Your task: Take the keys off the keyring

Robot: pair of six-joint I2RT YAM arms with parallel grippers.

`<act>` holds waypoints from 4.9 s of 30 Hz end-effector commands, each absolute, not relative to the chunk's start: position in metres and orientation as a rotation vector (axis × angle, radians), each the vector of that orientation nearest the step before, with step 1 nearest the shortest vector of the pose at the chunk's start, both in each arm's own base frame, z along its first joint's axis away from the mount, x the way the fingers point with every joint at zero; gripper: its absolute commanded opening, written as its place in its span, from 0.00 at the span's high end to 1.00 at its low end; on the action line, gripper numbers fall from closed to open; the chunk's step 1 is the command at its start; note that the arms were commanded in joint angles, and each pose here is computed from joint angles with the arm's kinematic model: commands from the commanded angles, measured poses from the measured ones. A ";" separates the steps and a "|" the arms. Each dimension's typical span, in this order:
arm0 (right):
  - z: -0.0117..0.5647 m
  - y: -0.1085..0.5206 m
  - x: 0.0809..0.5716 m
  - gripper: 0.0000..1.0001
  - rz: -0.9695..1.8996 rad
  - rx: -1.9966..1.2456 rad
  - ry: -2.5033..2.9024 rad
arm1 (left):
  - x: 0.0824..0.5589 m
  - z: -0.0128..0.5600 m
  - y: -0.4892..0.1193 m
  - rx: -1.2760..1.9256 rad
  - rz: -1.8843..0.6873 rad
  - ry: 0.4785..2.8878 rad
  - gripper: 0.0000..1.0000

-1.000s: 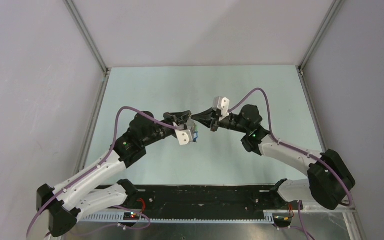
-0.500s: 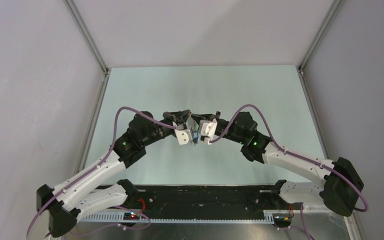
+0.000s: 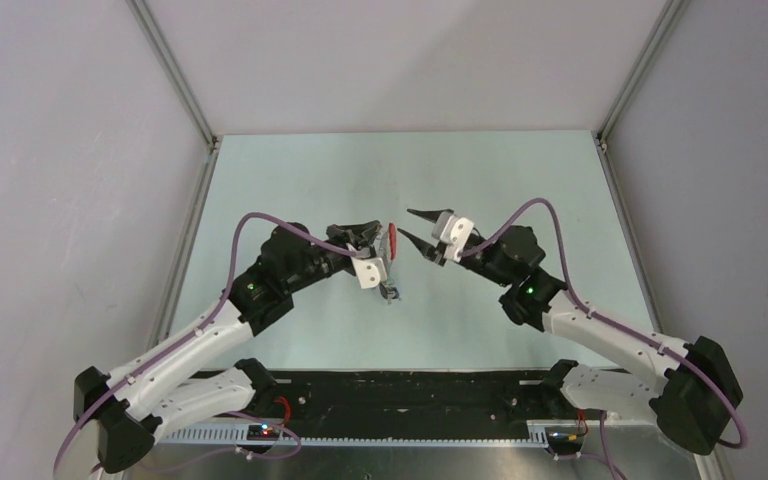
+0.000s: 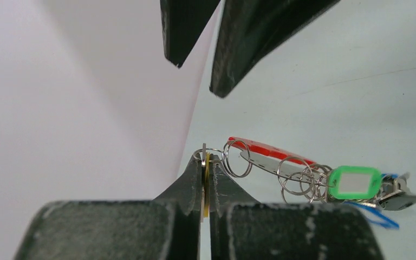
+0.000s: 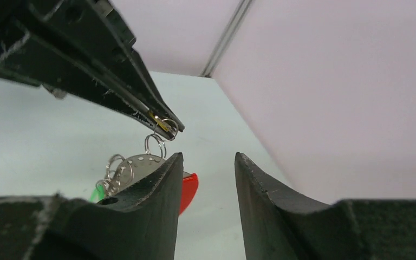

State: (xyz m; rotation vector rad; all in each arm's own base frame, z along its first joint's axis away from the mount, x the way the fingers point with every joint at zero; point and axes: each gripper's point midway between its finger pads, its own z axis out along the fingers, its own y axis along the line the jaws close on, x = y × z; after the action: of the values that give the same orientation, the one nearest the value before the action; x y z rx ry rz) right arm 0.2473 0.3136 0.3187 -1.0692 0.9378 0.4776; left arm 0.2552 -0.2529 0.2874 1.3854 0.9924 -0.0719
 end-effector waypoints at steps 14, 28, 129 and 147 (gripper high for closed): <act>0.309 0.315 0.236 0.43 0.857 -0.466 1.390 | 0.261 0.331 -0.251 1.277 -0.043 0.943 1.00; 0.297 0.342 0.253 0.44 0.730 -0.518 1.283 | 0.258 0.332 -0.252 1.282 -0.058 0.929 1.00; 0.318 0.347 0.248 0.56 1.048 -0.303 1.415 | 0.258 0.334 -0.253 1.268 -0.080 0.941 1.00; 0.323 0.352 0.241 1.00 0.999 -0.452 1.340 | 0.257 0.335 -0.253 1.266 -0.082 0.939 1.00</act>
State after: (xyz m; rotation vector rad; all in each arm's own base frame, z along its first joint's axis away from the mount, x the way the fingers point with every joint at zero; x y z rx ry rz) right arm 0.2448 0.3520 0.2855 -0.4154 1.4580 1.0093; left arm 0.2614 -0.2470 0.2894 1.3468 1.0470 -0.0616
